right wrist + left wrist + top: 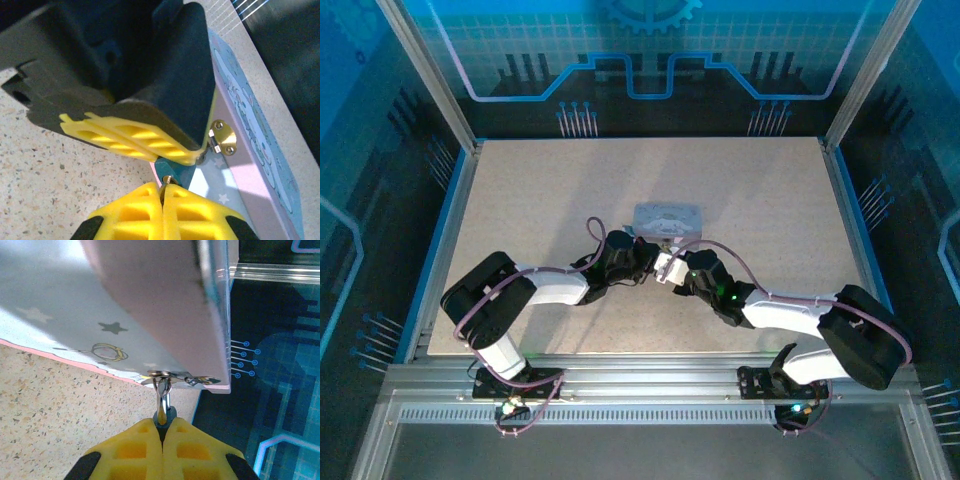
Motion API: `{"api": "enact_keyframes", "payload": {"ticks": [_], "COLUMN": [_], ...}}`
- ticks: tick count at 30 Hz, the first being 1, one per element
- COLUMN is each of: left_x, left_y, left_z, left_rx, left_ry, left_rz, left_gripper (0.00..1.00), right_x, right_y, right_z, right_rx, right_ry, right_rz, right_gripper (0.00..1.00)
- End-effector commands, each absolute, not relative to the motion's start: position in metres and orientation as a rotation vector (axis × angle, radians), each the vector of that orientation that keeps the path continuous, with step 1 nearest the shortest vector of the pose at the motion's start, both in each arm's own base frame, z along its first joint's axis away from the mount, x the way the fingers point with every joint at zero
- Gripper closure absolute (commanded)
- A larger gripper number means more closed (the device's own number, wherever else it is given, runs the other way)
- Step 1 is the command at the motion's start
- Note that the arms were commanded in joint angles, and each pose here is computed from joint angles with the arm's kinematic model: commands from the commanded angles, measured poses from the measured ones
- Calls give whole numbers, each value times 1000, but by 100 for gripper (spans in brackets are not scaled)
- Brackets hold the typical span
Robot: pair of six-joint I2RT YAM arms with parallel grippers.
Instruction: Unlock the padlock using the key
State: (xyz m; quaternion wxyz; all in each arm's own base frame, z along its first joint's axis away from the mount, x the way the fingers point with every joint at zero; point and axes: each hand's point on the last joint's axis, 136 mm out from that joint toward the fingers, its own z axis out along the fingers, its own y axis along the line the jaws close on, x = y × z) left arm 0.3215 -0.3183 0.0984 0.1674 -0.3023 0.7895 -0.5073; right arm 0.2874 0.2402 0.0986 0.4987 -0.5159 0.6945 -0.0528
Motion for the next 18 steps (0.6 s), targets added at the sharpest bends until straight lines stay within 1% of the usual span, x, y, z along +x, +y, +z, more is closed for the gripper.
{"api": "enact_keyframes", "payload": {"ticks": [1, 9, 14, 18], "left_x": [321, 320, 318, 318], "left_y": [-333, -334, -337, -335], "left_z": [122, 120, 112, 103], "left_rx": [-793, -787, -790, -806], "left_ry": [2216, 2221, 2240, 2240], "left_rz": [-1542, -1533, -1520, -1510], "left_gripper": [100, 100, 100, 100], "right_x": [304, 311, 305, 303], "right_y": [249, 253, 266, 266], "right_z": [133, 143, 130, 114], "right_rx": [-1076, -779, -614, -558], "right_ry": [1683, 1856, 1957, 2015], "right_rz": [-46, 253, 482, 529], "right_gripper": [100, 100, 100, 100]}}
